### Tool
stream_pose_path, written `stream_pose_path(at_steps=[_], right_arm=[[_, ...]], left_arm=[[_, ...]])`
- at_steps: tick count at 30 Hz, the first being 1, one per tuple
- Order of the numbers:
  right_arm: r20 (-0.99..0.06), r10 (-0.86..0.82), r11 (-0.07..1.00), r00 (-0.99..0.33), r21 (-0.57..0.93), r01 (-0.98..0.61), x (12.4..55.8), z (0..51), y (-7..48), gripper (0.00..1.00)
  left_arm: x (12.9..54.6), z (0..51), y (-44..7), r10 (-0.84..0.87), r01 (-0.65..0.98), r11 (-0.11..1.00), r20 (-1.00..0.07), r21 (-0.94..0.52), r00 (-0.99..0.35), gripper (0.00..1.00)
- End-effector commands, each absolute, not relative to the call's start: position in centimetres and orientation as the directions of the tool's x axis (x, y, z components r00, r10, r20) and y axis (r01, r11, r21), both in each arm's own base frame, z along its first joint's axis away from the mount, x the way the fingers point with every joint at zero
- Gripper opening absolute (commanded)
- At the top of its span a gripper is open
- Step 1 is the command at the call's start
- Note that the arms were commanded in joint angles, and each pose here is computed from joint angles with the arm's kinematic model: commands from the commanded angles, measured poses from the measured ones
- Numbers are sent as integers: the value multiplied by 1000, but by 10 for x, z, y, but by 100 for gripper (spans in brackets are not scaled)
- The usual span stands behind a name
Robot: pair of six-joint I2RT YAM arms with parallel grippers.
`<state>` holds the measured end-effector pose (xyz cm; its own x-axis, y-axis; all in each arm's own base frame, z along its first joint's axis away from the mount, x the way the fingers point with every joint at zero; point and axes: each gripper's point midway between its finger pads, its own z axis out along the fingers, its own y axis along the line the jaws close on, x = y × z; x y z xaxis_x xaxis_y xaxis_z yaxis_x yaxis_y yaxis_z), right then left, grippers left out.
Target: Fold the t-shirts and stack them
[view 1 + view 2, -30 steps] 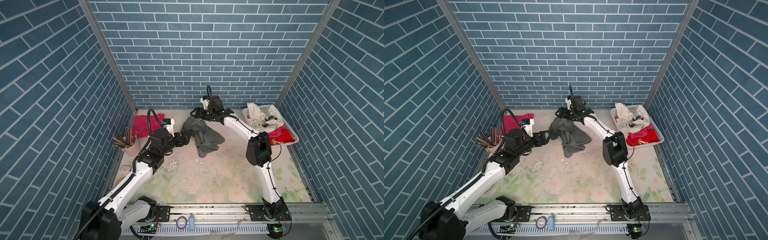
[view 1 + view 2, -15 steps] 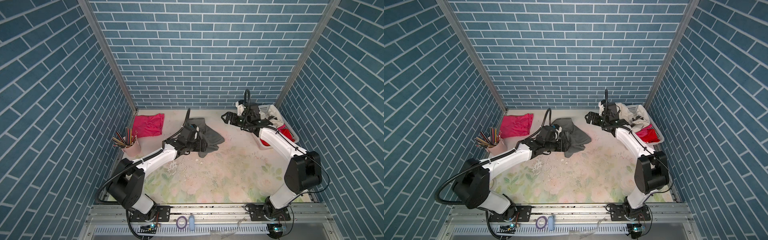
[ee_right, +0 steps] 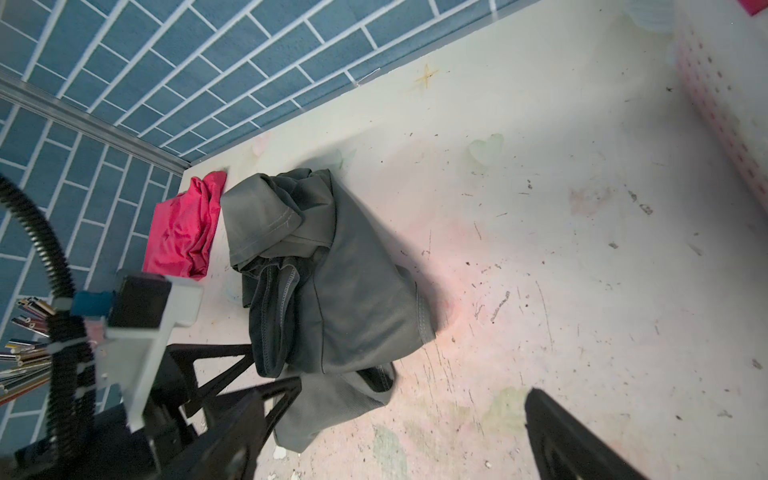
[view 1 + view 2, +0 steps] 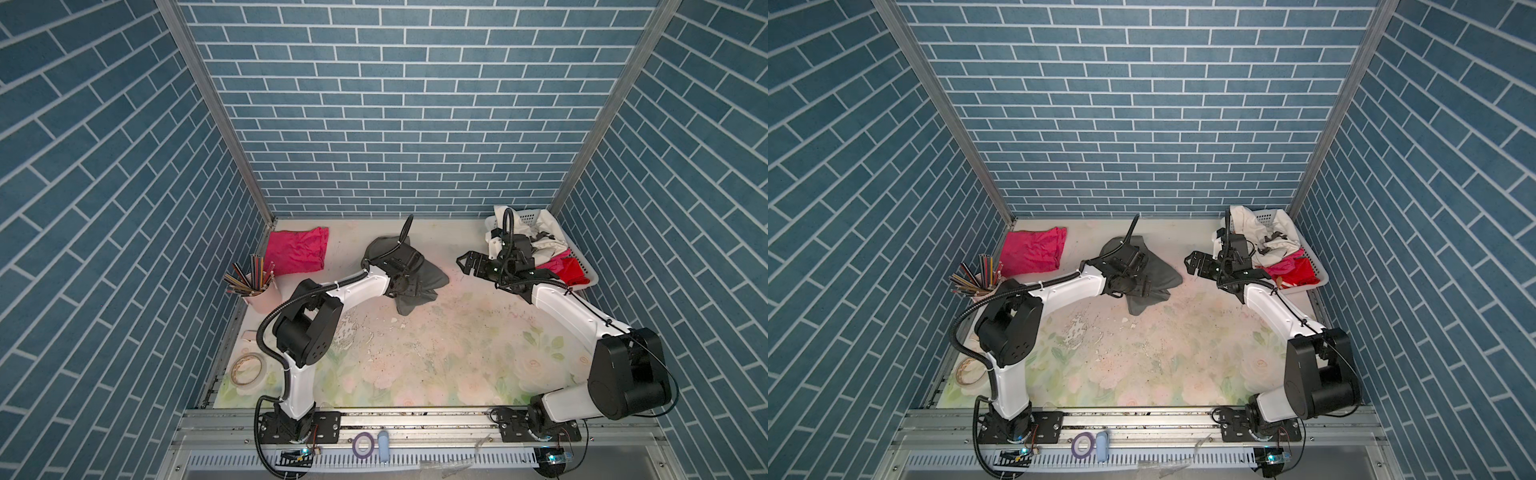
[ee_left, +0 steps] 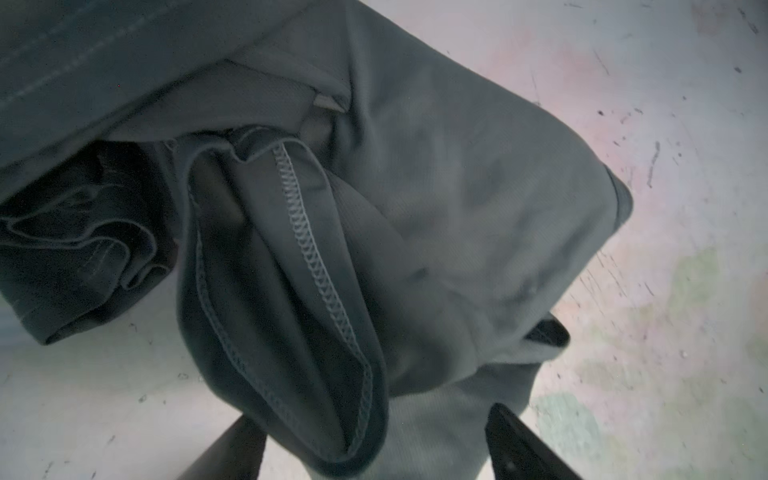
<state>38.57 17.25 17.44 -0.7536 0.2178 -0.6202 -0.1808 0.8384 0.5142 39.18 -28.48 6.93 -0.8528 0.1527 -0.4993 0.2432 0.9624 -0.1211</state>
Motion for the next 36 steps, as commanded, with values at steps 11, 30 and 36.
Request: stream_pose_path(at_steps=[11, 30, 36], right_arm=[[-636, 239, 822, -734, 534, -195, 379, 185, 172, 96], [-580, 123, 819, -806, 518, -248, 340, 148, 232, 97], [-552, 74, 753, -830, 577, -317, 315, 131, 282, 97]], left_arm=[[407, 74, -268, 198, 234, 972, -505, -8, -840, 0], [447, 386, -135, -302, 121, 907, -824, -403, -480, 0], [442, 392, -97, -384, 95, 875, -801, -475, -460, 0]])
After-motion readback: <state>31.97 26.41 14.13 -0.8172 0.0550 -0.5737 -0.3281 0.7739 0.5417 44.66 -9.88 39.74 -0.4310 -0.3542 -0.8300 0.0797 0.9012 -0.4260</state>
